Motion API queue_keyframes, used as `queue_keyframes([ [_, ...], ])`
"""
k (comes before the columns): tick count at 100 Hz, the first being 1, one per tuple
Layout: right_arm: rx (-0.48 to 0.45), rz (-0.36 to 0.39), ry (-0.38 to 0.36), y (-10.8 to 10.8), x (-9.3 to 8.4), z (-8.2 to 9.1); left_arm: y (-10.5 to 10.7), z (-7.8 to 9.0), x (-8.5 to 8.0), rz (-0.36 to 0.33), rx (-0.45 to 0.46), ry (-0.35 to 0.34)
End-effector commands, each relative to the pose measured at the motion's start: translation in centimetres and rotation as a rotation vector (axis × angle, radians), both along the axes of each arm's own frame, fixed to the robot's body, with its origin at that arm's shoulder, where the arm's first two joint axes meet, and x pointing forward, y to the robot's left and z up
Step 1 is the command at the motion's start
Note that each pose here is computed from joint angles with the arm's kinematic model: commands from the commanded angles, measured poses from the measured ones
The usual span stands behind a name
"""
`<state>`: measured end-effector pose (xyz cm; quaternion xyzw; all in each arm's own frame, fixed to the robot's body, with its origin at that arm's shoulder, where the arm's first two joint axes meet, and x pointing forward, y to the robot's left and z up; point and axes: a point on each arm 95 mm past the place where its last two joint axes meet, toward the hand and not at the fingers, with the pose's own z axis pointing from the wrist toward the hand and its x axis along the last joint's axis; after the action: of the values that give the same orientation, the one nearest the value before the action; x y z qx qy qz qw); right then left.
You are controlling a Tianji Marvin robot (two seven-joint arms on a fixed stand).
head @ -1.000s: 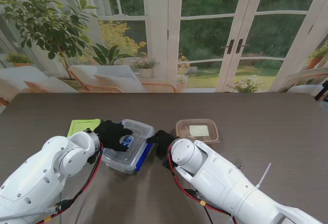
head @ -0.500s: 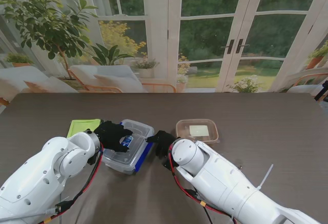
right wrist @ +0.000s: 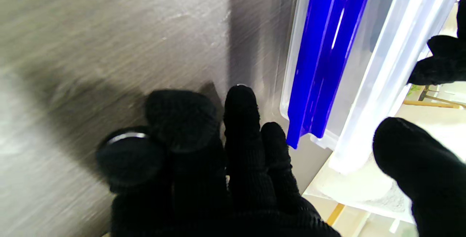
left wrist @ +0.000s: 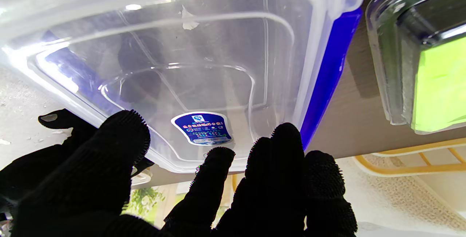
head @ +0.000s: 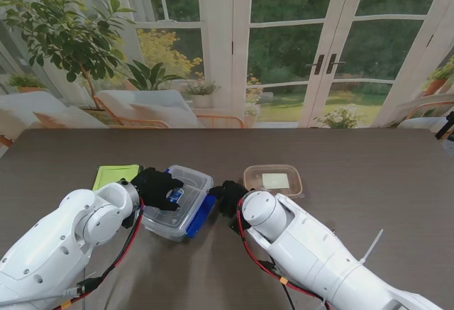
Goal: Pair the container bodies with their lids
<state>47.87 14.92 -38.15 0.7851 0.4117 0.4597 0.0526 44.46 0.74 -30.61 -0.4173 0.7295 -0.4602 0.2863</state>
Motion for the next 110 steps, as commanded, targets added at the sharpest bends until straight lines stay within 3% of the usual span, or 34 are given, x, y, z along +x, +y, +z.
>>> queue_keyframes([
  [1,0.014,0.001,0.019,0.2,-0.4,-0.2,0.2,-2.2,-0.9,0.005,0.025,0.078],
  [31,0.046,-0.014,0.013,0.4,-0.3,0.7,0.2,-2.2,-1.0,0.009,0.026,0.083],
  [65,-0.024,0.038,0.009,0.7,0.2,-0.1,0.3,-2.2,-1.0,0.010,0.026,0.088],
  [110,0.015,0.056,0.050,2.0,0.4,-0.4,0.4,-2.2,-0.8,0.012,0.022,0.095],
])
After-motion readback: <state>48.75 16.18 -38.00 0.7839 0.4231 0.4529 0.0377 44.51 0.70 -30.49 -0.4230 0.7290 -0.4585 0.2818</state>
